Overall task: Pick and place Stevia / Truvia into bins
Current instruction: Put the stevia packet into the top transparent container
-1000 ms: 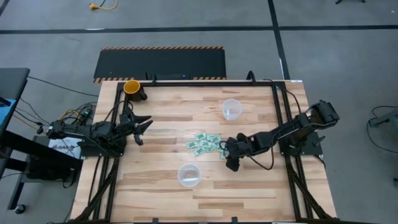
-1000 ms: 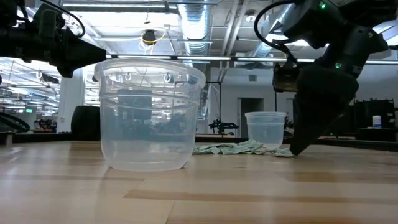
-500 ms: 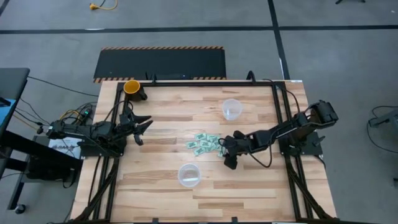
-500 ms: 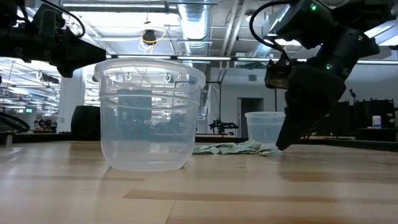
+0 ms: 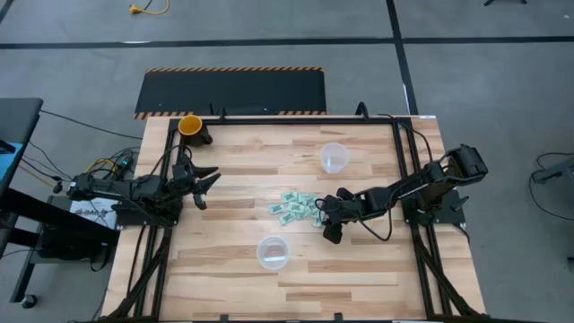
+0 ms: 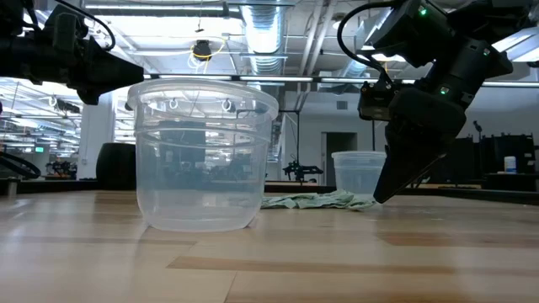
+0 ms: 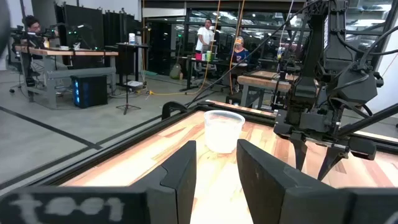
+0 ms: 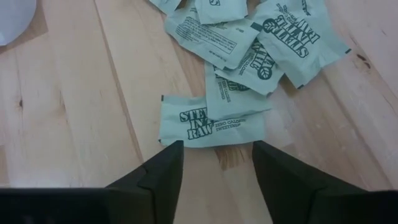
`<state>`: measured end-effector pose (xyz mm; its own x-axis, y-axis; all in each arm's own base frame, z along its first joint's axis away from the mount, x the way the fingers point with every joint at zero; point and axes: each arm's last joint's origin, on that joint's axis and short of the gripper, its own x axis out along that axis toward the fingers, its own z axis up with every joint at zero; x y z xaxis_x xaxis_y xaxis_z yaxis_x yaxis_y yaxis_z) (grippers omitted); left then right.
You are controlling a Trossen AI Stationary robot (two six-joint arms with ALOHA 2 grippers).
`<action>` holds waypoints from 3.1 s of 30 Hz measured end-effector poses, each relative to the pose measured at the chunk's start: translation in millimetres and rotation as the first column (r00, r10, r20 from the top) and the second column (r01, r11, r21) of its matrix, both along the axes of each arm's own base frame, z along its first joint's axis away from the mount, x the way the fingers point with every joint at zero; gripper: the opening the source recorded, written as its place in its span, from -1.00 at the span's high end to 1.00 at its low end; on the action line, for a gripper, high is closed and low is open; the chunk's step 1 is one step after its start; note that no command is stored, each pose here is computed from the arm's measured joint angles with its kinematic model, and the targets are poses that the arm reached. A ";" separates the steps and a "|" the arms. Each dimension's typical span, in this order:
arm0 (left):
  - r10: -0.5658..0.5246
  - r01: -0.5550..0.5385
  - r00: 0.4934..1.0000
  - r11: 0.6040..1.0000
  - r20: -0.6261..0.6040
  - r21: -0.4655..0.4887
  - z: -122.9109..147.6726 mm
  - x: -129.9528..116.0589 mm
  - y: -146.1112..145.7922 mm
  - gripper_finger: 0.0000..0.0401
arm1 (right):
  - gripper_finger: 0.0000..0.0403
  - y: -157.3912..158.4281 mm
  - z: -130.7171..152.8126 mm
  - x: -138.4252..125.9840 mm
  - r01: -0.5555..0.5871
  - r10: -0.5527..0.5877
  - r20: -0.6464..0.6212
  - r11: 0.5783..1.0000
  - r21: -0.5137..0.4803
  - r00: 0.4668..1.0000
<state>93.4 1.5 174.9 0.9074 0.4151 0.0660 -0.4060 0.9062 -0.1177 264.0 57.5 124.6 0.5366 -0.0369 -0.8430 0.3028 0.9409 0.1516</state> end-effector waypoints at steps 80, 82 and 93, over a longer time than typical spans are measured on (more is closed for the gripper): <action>-0.001 0.001 1.000 1.000 0.000 0.000 0.0 0.0 0.0 0.48 | 0.26 6.1 -22.5 13.1 0.166 -0.169 0.015 0.978 0.127 0.986; 0.000 0.000 1.000 1.000 0.000 0.000 0.0 0.0 0.0 0.48 | 0.37 6.0 -23.1 12.3 0.163 -0.166 0.008 0.979 0.122 0.986; 0.000 0.000 1.000 1.000 0.000 0.000 0.0 0.0 0.0 0.48 | 0.71 6.1 -24.3 10.7 0.159 -0.160 -0.009 0.979 0.125 0.987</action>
<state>93.4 1.5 174.8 0.9075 0.4148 0.0662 -0.4057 0.9064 -0.1178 274.8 63.6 100.3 0.5330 -0.0161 -0.8460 0.4473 0.8541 0.2655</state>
